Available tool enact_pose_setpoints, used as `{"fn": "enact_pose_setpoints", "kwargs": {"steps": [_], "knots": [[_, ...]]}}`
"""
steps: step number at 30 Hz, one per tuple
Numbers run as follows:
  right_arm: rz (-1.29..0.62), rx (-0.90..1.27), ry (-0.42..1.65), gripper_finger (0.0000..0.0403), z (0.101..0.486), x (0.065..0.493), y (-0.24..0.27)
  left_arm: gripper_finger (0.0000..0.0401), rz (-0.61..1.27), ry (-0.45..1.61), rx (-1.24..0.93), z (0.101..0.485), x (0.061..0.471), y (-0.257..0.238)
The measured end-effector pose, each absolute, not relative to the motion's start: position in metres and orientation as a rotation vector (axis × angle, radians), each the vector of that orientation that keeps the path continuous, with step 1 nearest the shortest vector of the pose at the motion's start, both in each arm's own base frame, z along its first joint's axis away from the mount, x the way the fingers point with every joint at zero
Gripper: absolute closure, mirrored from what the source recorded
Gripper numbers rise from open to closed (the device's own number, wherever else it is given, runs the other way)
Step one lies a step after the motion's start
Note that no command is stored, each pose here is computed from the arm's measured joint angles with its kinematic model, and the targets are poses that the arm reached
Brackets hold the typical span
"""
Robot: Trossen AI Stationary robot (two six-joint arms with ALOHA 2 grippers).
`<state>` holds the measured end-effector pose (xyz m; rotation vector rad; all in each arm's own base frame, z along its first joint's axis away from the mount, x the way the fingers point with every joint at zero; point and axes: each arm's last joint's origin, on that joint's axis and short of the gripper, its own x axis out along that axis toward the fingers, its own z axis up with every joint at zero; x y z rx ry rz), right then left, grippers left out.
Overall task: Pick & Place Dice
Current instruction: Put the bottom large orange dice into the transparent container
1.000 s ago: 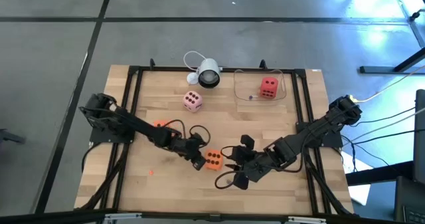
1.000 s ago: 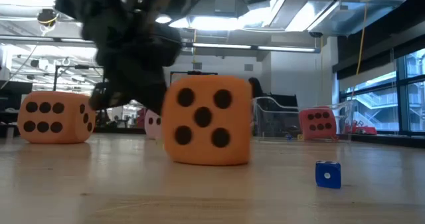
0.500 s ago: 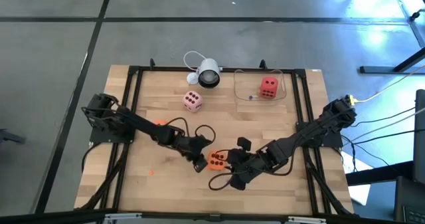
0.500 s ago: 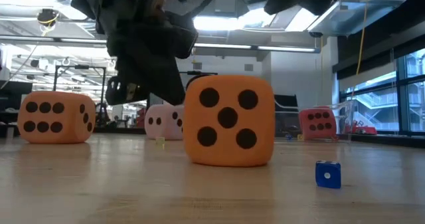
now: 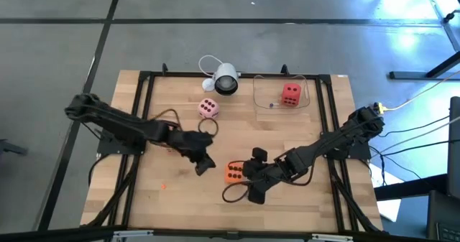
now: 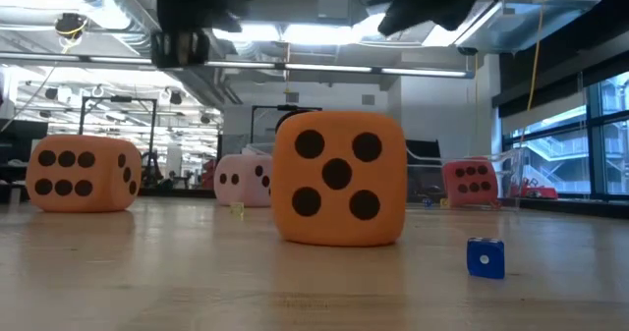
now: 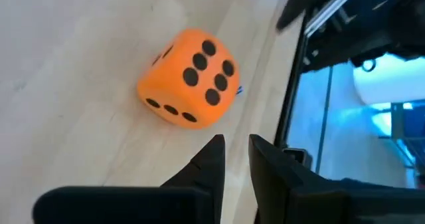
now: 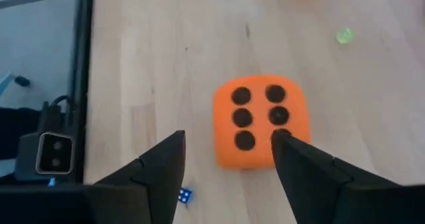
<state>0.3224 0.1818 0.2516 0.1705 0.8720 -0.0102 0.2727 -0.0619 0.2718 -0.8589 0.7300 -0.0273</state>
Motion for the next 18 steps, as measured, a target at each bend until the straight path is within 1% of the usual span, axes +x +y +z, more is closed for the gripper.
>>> {"fn": "enact_pose_setpoints", "kwargs": {"steps": [3,5,8,12,15,18], "knots": [[0.118,0.114,0.886,0.0188,0.253,0.324,0.183,0.0338,-0.025,0.688,-0.857,0.288,0.257,-0.058],[0.162,0.095,0.891,0.019,0.253,0.326,0.181,0.0338,-0.017,0.679,-0.852,0.295,0.248,-0.057],[0.133,0.122,0.893,0.0187,0.253,0.33,0.173,0.0338,0.002,0.672,-0.837,0.301,0.236,-0.058],[0.121,0.118,0.902,0.0169,0.249,0.336,0.166,0.0338,0.037,0.691,-0.81,0.302,0.225,-0.06],[0.159,0.037,0.906,0.0155,0.244,0.338,0.167,0.0338,0.068,0.708,-0.793,0.301,0.222,-0.061],[0.198,-0.066,0.952,0.015,0.231,0.338,0.172,0.0338,0.087,0.729,-0.783,0.298,0.22,-0.063]]}}
